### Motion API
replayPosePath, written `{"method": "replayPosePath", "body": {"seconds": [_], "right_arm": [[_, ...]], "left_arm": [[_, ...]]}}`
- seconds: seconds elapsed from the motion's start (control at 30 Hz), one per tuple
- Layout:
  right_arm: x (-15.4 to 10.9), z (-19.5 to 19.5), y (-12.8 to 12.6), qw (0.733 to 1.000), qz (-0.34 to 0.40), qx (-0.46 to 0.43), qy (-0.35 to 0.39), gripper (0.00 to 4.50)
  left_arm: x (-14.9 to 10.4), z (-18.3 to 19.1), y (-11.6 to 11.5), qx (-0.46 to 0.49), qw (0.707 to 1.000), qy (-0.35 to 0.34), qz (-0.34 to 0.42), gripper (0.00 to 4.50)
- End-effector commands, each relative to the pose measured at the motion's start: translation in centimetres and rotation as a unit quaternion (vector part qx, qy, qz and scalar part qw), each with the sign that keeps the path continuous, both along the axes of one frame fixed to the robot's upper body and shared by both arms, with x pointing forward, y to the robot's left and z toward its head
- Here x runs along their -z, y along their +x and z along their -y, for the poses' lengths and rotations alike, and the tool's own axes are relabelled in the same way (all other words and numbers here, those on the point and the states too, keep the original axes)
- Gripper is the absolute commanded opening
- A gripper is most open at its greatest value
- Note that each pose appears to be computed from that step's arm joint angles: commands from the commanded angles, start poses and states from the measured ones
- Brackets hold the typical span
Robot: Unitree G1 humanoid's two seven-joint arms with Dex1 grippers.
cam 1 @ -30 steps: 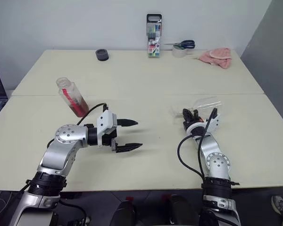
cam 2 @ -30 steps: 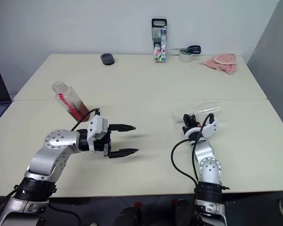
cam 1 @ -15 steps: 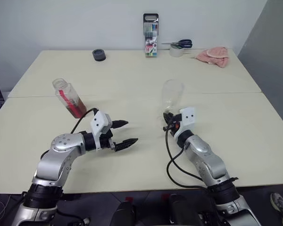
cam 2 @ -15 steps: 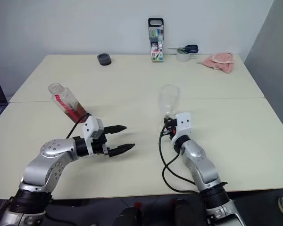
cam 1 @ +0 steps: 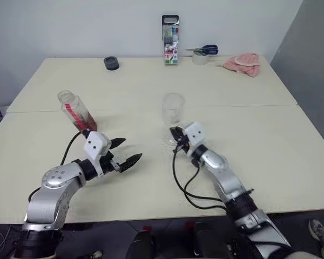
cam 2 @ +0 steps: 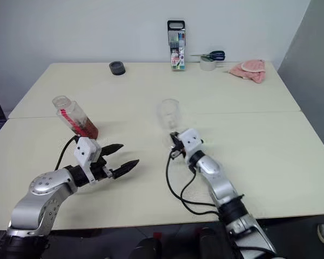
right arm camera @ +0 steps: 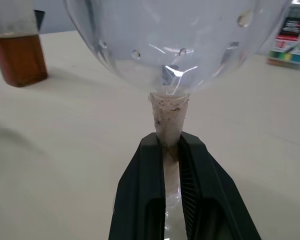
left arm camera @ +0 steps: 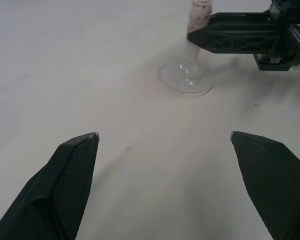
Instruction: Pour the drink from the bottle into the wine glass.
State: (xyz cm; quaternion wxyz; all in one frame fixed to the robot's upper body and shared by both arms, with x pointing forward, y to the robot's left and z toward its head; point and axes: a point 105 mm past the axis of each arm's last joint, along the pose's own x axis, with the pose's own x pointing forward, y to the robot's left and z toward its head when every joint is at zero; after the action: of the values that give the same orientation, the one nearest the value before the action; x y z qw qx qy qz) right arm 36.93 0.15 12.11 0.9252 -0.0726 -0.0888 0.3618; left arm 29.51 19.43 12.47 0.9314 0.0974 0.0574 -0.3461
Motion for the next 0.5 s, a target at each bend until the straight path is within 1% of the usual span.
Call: {"method": "replayPosePath", "body": {"seconds": [0.03,0.2,0.33,0.5], "right_arm": [[-0.6,-1.6,0.5,0.999,0.016,-0.037,-0.009,0.14],[0.2,-2.4,1.2,0.998,0.006,-0.060,-0.026,0.14],[0.8,-2.4,1.5,0.997,-0.006,-0.068,-0.029,0.14],[0.9,-2.2,1.7,0.997,-0.009,-0.068,-0.027,0.14]], "left_arm": [[-2.0,-0.8,-0.1,-0.020,0.999,0.006,0.033,4.50],[-3.0,-1.5,0.1,-0.033,0.998,0.013,0.051,4.50],[-4.8,-2.2,0.3,-0.040,0.995,0.019,0.087,4.50],[-7.1,-2.1,-0.1,-0.018,0.992,0.009,0.124,4.50]]}}
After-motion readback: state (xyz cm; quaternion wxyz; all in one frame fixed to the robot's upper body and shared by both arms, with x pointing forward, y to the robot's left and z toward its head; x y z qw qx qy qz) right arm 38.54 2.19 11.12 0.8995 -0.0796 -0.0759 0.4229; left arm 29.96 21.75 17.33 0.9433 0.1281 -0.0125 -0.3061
